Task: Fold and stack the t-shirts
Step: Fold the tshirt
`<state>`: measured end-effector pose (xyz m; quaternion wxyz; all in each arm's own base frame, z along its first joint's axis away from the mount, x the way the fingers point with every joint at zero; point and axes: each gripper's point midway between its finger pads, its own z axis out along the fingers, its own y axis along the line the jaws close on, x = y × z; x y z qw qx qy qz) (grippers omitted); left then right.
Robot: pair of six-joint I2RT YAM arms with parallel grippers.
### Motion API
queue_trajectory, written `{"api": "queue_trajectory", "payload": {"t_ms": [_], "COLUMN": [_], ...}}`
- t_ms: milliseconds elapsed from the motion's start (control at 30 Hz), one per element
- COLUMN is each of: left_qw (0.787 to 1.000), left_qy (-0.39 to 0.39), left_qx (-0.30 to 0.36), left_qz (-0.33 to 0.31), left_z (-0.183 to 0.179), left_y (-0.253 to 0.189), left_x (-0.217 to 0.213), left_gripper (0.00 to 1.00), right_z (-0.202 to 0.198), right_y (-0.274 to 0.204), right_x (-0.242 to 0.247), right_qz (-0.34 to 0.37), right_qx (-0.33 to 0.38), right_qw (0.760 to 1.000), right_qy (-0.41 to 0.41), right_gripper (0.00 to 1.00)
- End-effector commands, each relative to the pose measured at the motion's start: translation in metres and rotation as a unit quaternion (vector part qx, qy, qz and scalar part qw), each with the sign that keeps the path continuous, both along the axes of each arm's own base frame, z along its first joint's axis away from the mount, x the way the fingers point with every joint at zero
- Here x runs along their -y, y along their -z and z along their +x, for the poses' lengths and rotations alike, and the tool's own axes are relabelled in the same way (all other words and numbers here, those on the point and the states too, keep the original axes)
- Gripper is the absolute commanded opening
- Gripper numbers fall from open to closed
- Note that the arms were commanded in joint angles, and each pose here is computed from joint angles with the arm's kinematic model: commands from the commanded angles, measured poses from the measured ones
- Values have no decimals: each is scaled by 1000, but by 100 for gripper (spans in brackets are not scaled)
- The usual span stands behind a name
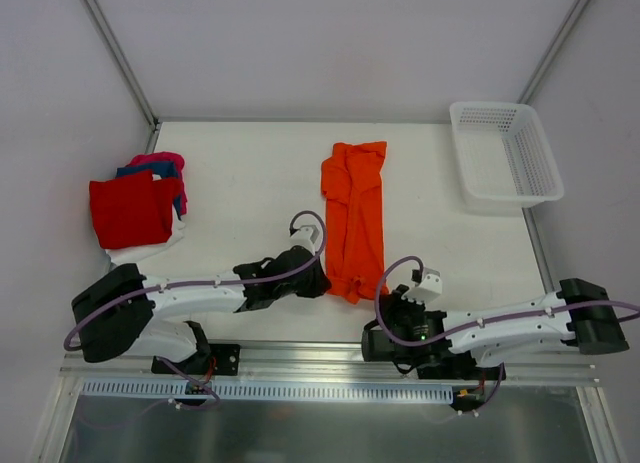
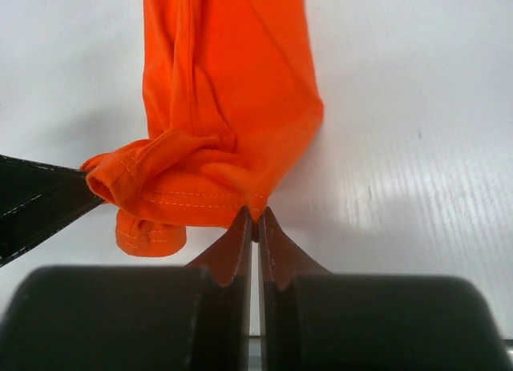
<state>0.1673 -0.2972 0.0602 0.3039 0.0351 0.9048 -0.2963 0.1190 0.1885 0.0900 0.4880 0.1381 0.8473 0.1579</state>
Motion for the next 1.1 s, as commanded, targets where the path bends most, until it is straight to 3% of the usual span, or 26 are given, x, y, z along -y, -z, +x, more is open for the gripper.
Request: {"api": "queue_trajectory", "payload": {"t_ms": [0, 467, 800, 1067], "left_qw": [997, 997, 996, 997], "left_qy": [2, 5, 2, 8], "left_qx": [19, 41, 31, 25], "left_qz": [70, 69, 84, 67], "left_z": [22, 97, 153, 203], "left_y": [7, -41, -41, -47], "left_x": [-13, 4, 0, 4], "left_gripper": [0, 0, 0, 0], "right_z": [19, 102, 178, 238], "right_y": [-10, -9, 3, -15], "right_x": [30, 19, -6, -18], "right_qz": [-86, -95, -109, -100], "right_qx": [38, 8, -31, -36], "right_qw": [995, 995, 993, 994], "right_qy": [9, 20, -20, -25], "right_gripper": [1, 0, 0, 1]}}
